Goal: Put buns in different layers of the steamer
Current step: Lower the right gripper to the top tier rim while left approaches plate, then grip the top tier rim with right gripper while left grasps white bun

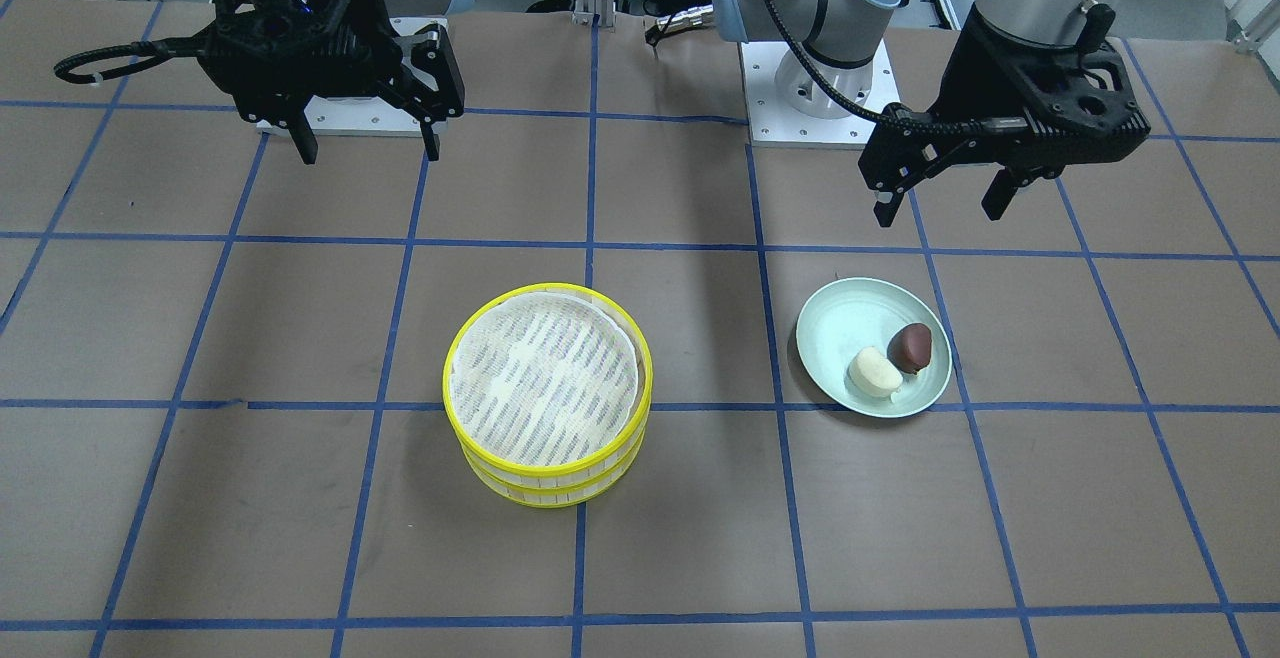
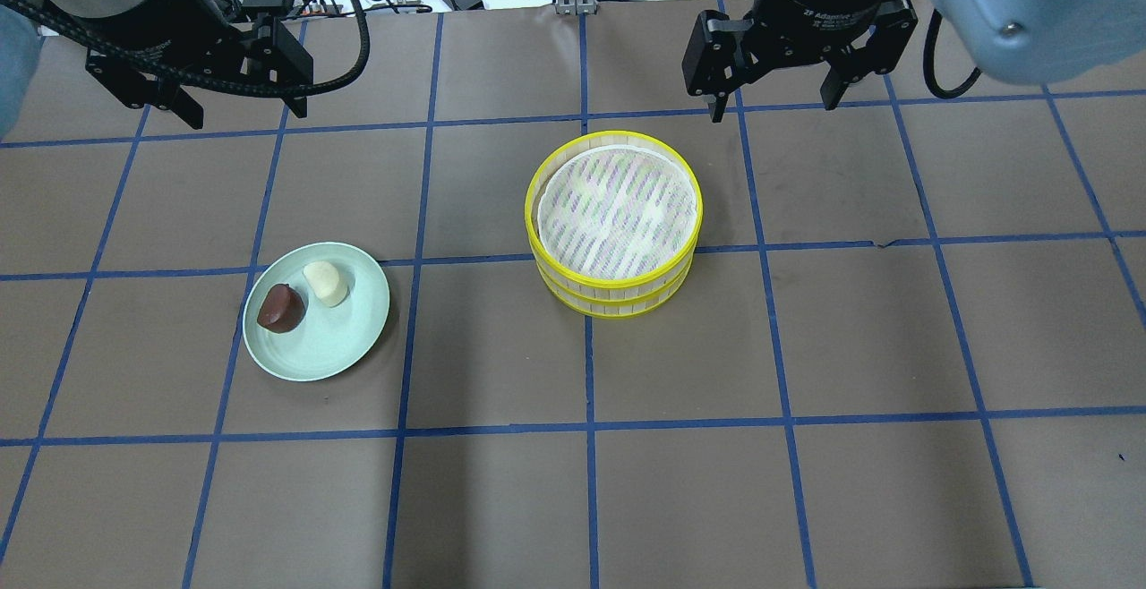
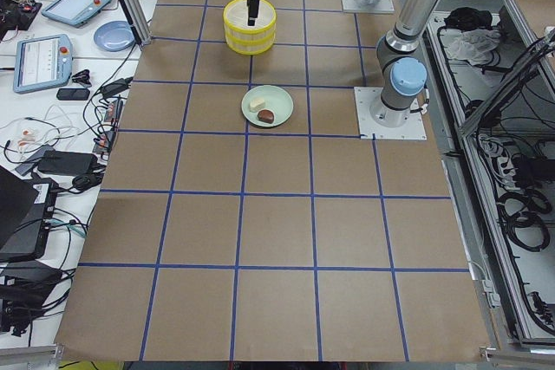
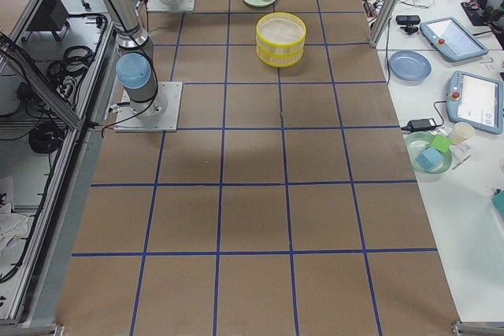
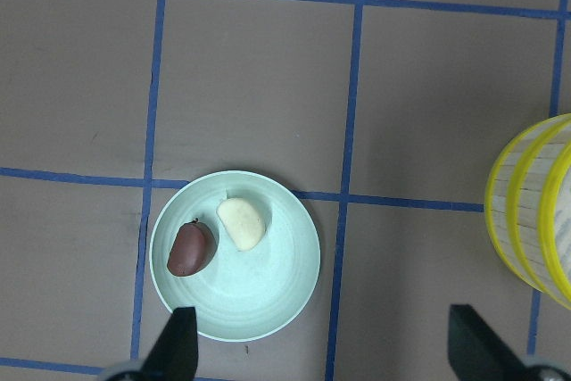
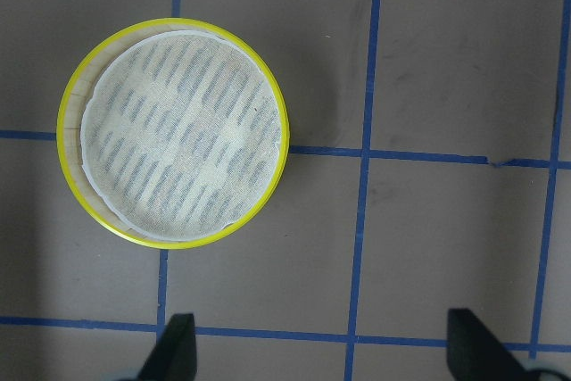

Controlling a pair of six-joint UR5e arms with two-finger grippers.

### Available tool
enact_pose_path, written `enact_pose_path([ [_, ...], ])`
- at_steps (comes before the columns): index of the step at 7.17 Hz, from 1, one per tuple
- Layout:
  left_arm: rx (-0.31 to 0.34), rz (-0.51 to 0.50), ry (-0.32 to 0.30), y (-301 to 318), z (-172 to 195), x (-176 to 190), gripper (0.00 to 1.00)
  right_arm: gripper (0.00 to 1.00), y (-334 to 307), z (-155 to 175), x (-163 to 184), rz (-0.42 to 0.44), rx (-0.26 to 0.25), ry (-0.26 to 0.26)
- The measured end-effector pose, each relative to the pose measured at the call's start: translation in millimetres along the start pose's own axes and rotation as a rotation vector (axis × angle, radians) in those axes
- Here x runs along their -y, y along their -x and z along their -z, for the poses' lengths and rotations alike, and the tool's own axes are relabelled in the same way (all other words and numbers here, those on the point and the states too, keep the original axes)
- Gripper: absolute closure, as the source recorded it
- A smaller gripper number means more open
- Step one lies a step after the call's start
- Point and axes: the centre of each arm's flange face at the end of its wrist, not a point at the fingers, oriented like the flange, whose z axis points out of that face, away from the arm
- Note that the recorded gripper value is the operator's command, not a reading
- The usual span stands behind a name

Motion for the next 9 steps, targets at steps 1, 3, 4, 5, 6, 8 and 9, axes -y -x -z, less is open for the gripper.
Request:
enact_pose_path([
  [1,-0.001,0.000,0.000,0,0,0,0.00,0.00,0,0,0,0.000,0.000,0.001],
  [3,-0.002,0.000,0.002,1,-1,0,0.00,0.00,1,-8,-1,-0.004,0.000,0.015],
  [4,-0.001,-0.001,0.004,4,-2,1,0.00,0.00,3,-24,-2,-0.009,0.003,0.030],
  [5,0.001,-0.008,0.010,7,-5,3,0.00,0.00,5,-49,0,-0.011,0.007,0.042],
  [6,0.004,-0.049,0.023,10,-15,7,0.00,0.00,6,-84,4,-0.012,0.007,0.059],
  [8,-0.002,-0.214,0.081,25,-62,19,0.00,0.09,9,-168,21,-0.010,-0.004,0.105],
  [9,-0.008,-0.287,0.106,39,-93,24,0.00,0.30,11,-203,32,-0.009,-0.007,0.118],
])
